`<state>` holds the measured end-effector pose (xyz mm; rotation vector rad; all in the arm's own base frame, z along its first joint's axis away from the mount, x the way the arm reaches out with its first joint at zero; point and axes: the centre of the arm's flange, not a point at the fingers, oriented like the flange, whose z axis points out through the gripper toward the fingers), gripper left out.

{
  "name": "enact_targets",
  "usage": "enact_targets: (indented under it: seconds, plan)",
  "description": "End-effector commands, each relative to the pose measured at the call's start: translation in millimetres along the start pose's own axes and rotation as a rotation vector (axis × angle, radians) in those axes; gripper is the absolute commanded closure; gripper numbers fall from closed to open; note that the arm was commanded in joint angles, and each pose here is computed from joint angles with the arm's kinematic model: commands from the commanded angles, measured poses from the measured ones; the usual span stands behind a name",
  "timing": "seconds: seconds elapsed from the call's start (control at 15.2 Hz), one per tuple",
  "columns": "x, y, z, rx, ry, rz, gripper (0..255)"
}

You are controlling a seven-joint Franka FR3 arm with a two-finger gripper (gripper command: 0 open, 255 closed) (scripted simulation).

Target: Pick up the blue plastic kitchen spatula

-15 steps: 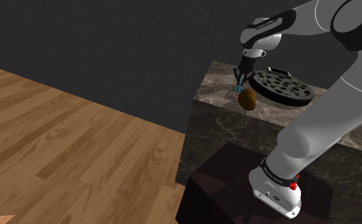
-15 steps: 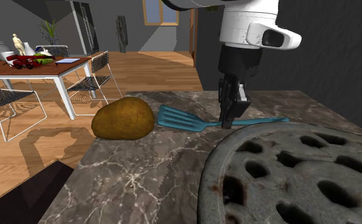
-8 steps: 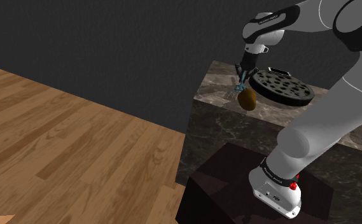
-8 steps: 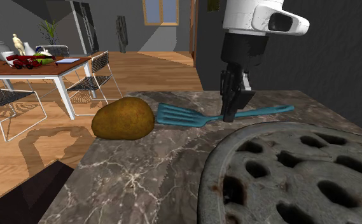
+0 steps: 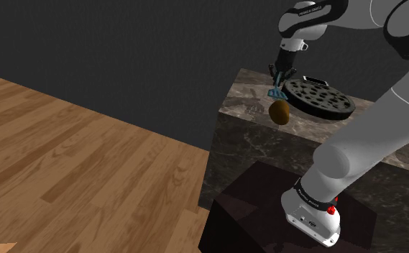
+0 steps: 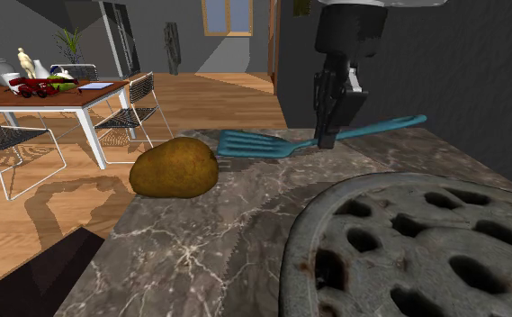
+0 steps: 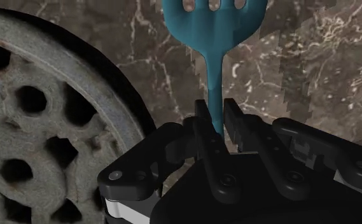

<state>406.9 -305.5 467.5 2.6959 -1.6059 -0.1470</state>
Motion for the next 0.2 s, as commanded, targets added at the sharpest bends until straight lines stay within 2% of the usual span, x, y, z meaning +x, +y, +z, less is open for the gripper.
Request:
enact_targets:
  seconds: [0.0, 0.13]
  plan:
    - [0.6, 0.5, -10.8, 0.0, 0.0, 0.0, 255]
    - [0.5, 0.6, -11.6, 0.0, 0.0, 0.0, 255]
